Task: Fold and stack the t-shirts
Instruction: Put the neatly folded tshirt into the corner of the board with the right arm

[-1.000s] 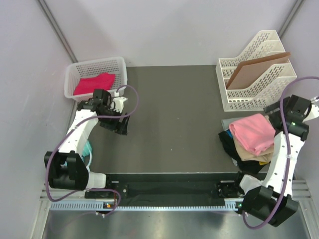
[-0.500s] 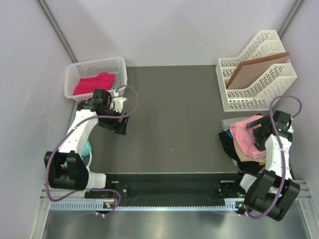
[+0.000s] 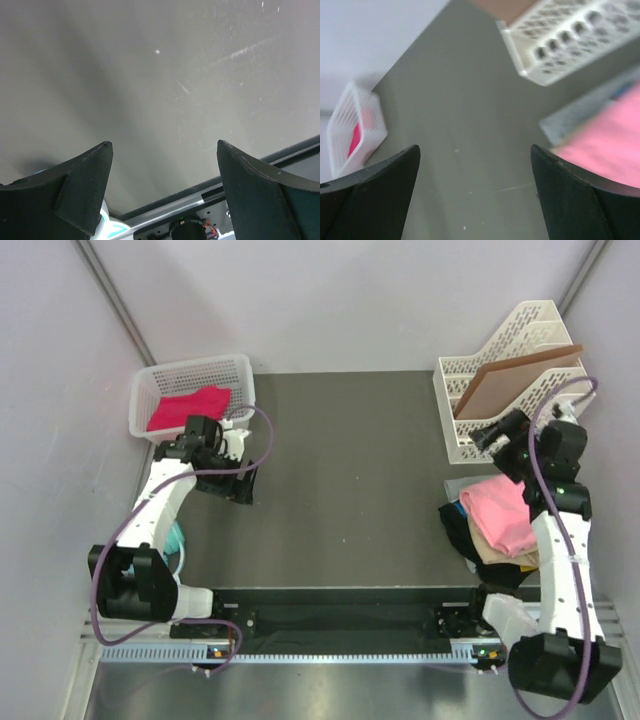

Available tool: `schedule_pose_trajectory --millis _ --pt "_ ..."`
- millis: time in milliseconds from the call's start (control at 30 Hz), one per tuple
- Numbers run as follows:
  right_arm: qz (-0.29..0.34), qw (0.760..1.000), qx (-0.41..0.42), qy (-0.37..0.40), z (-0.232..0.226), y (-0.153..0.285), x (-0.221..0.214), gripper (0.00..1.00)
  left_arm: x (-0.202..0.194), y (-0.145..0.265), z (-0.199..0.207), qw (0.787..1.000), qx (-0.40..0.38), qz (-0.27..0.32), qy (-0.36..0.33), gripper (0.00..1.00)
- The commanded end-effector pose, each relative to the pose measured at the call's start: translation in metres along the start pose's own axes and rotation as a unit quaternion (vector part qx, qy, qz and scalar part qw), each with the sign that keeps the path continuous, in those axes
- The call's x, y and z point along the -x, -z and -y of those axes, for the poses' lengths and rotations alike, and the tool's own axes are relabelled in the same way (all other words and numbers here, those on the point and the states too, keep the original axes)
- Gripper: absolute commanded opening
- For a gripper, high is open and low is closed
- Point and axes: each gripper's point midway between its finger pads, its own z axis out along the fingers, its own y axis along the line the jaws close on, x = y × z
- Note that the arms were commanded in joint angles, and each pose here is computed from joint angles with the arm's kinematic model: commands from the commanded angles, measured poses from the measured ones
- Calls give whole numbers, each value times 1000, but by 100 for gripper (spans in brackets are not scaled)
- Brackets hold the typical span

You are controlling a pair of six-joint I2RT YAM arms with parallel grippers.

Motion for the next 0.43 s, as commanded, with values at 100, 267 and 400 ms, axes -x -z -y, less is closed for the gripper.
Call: schedule_pose_trajectory --millis 100,267,400 --pt "-2 983 141 119 -100 4 -6 97 41 18 -8 997 26 74 13 90" --pt "-39 969 193 147 -132 -5 -37 100 38 15 -9 997 28 73 16 90" --pt "-66 955 225 182 -157 -7 -61 100 39 14 -10 996 33 78 18 90"
